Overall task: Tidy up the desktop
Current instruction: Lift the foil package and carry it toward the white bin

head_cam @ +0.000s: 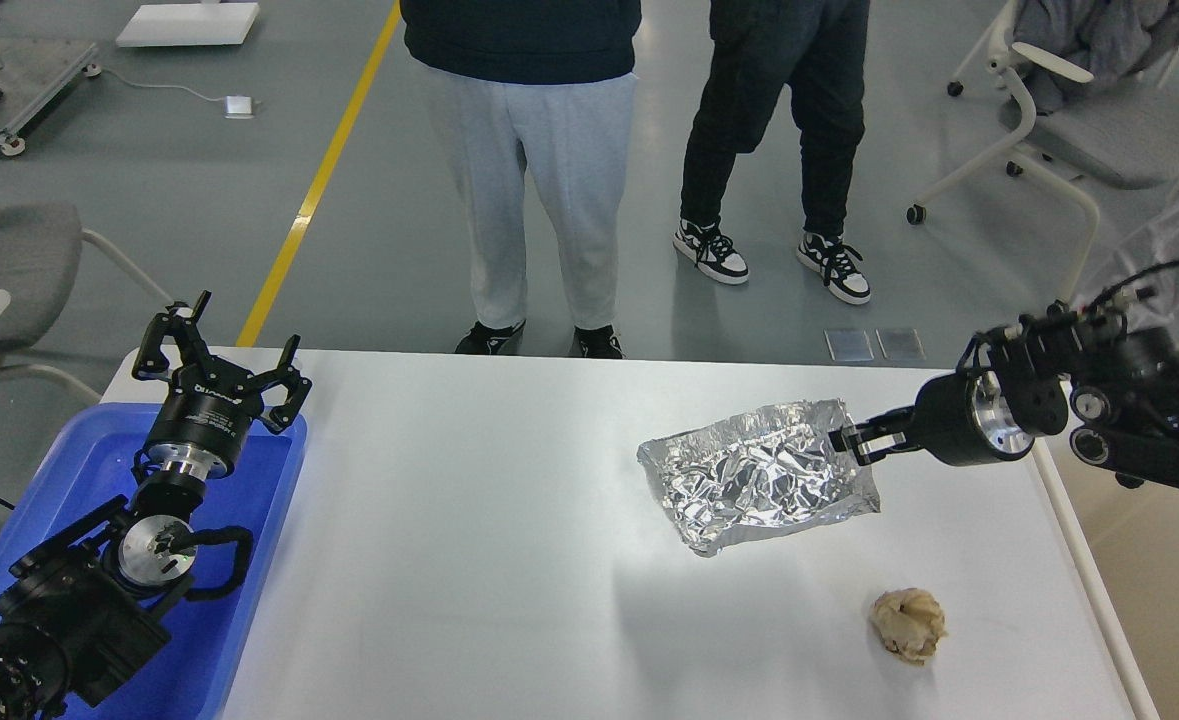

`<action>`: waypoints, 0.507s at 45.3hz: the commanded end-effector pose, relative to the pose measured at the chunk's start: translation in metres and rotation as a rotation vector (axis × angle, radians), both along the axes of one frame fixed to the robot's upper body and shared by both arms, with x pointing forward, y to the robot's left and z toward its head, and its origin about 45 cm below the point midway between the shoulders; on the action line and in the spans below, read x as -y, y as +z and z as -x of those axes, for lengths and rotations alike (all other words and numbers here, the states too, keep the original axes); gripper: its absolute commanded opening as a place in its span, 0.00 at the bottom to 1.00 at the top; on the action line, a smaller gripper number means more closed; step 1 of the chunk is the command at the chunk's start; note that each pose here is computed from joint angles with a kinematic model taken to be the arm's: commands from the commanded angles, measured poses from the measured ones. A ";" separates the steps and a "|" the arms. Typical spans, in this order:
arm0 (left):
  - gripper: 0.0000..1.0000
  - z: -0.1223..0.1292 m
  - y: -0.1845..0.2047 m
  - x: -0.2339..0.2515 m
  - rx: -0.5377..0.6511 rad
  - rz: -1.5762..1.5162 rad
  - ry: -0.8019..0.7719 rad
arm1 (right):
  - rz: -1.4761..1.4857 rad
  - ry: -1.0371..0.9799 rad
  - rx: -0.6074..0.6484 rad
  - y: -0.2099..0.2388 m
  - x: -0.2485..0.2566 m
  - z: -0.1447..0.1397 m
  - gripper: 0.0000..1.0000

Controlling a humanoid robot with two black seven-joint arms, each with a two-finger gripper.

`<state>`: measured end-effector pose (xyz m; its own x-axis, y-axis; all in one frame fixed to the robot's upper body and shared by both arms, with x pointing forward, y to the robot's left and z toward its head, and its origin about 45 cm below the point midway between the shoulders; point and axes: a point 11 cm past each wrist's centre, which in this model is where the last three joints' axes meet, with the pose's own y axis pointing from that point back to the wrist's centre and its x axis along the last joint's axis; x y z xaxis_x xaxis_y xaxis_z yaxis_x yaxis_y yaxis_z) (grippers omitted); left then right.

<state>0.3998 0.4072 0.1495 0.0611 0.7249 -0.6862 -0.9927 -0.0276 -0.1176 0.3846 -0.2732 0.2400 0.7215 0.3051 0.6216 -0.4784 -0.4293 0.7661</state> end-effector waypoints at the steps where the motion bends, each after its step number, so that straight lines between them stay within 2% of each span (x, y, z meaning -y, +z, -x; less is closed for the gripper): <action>1: 1.00 0.000 0.000 0.000 -0.001 -0.001 0.001 | 0.019 0.017 0.025 0.067 0.001 -0.004 0.00; 10: 1.00 0.000 0.000 0.000 0.001 0.001 -0.001 | 0.032 0.023 0.063 0.109 0.001 -0.007 0.00; 23: 1.00 0.000 0.000 0.000 0.001 0.001 -0.001 | 0.019 0.003 0.111 0.124 0.007 -0.012 0.00</action>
